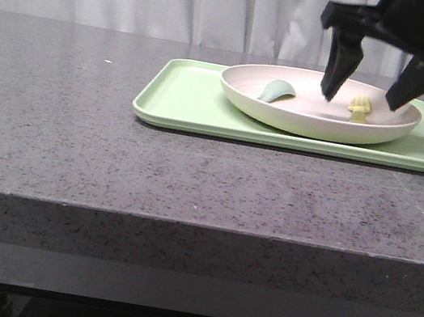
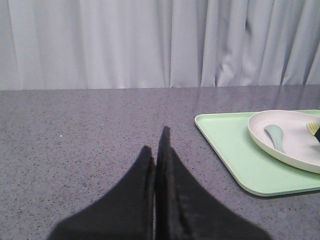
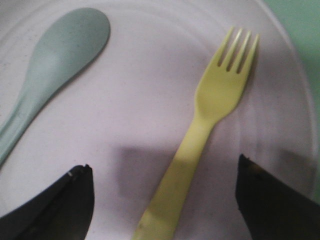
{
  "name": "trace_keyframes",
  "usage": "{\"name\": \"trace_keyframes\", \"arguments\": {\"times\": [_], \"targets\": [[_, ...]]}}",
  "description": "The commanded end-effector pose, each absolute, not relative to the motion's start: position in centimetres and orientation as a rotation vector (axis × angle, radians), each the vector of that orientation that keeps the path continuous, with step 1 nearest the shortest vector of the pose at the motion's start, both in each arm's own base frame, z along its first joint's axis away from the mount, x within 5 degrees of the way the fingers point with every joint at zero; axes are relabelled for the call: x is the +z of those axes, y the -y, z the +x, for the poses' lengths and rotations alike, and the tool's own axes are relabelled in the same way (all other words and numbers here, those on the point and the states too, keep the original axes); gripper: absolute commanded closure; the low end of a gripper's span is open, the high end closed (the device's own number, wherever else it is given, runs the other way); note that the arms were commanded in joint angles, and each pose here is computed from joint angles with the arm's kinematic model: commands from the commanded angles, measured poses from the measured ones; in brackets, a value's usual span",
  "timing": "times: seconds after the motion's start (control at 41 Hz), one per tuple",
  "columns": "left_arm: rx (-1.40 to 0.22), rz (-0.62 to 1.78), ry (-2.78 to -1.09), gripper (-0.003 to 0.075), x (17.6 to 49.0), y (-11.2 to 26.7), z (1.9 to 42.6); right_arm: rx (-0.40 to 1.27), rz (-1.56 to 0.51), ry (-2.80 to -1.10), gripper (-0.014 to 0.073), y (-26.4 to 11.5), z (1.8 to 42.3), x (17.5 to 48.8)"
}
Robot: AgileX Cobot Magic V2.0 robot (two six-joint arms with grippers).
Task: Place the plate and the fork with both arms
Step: 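Lower the right gripper over the yellow fork and grasp it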
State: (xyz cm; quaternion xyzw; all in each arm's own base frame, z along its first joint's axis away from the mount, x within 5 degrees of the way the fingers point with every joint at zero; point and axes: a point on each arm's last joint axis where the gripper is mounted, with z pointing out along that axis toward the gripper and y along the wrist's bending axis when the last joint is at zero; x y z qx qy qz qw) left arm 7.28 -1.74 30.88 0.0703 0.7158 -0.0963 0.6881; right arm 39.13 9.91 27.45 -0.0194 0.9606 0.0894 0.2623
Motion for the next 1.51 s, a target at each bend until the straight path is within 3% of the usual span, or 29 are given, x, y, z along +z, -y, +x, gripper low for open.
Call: {"name": "trace_keyframes", "arguments": {"times": [0.0,0.439,0.512,0.707,0.901,1.486], "targets": [[-0.235,0.139,-1.499,0.0738,32.5,1.7,7.2,0.274,-0.038,-2.506,-0.0008,-10.0,39.3,29.8],[-0.235,0.139,-1.499,0.0738,32.5,1.7,7.2,0.273,-0.035,-2.523,0.002,-10.1,39.7,29.0],[-0.235,0.139,-1.499,0.0738,32.5,1.7,7.2,0.281,-0.031,-2.525,0.0097,-10.2,39.7,29.0],[-0.235,0.139,-1.499,0.0738,32.5,1.7,7.2,0.291,-0.026,-2.525,0.0401,-10.2,39.7,29.0],[-0.235,0.139,-1.499,0.0738,32.5,1.7,7.2,0.292,-0.025,-2.516,0.0554,-10.2,39.7,29.1],[-0.235,0.139,-1.499,0.0738,32.5,1.7,7.2,0.3,-0.024,-2.488,0.0571,-10.2,39.4,30.1]]}}
